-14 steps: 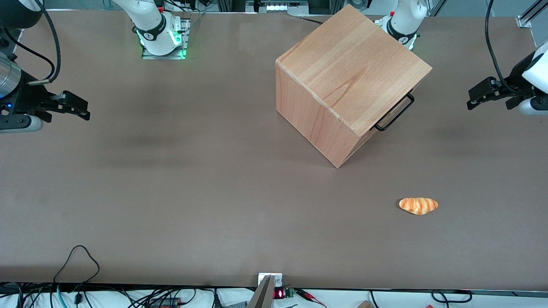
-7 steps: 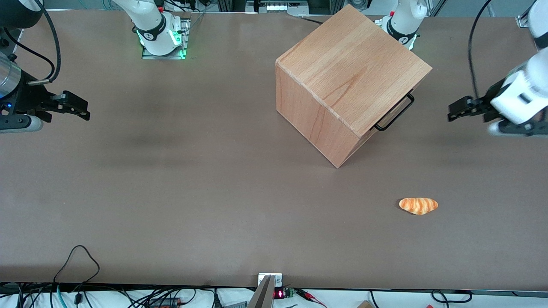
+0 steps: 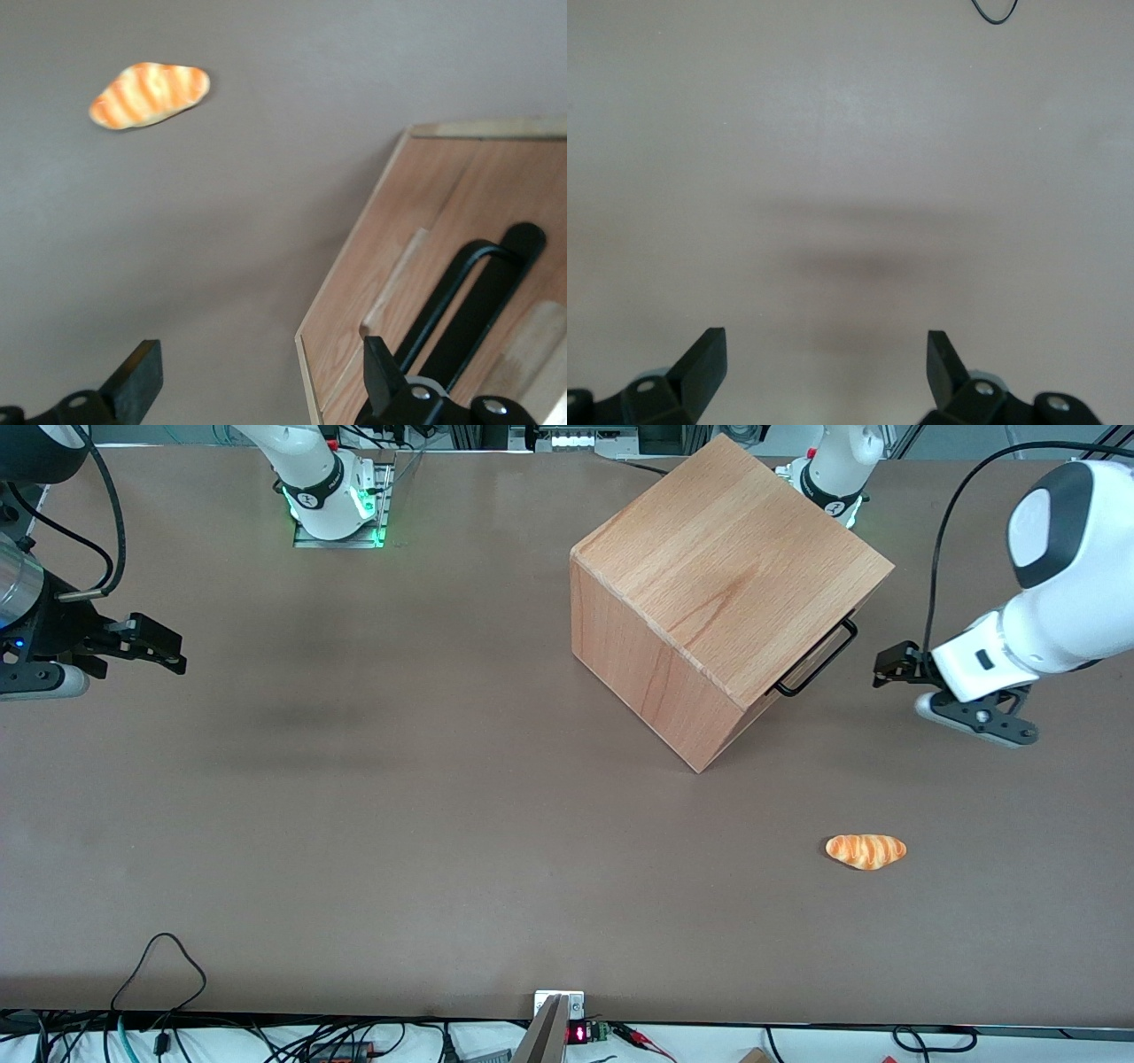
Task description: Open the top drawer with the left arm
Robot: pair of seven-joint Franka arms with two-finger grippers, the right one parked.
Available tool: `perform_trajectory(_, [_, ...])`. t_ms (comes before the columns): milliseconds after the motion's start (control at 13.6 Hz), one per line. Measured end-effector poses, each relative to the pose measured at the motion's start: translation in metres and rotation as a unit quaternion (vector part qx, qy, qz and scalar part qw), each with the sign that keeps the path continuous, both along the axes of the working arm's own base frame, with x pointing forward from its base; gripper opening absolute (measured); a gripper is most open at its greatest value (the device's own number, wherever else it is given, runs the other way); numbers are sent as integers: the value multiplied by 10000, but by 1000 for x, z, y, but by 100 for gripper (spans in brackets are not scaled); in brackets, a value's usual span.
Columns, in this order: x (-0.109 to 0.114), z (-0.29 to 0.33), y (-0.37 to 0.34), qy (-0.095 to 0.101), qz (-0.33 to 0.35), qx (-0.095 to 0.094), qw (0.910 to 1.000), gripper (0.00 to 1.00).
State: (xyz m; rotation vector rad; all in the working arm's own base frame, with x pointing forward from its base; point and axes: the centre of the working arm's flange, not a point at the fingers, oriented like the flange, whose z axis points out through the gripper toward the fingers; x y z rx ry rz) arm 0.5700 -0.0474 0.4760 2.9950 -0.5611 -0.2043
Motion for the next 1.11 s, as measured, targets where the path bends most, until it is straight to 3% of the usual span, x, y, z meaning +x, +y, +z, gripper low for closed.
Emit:
perform_trajectory(368, [-9, -18, -25, 157, -849, -299, 9958, 100])
perform_trajectory(589, [-13, -27, -27, 200, -1385, -575, 9885, 100])
perform_trajectory(1105, [-21, -48, -30, 278, -2065, -956, 9734, 100])
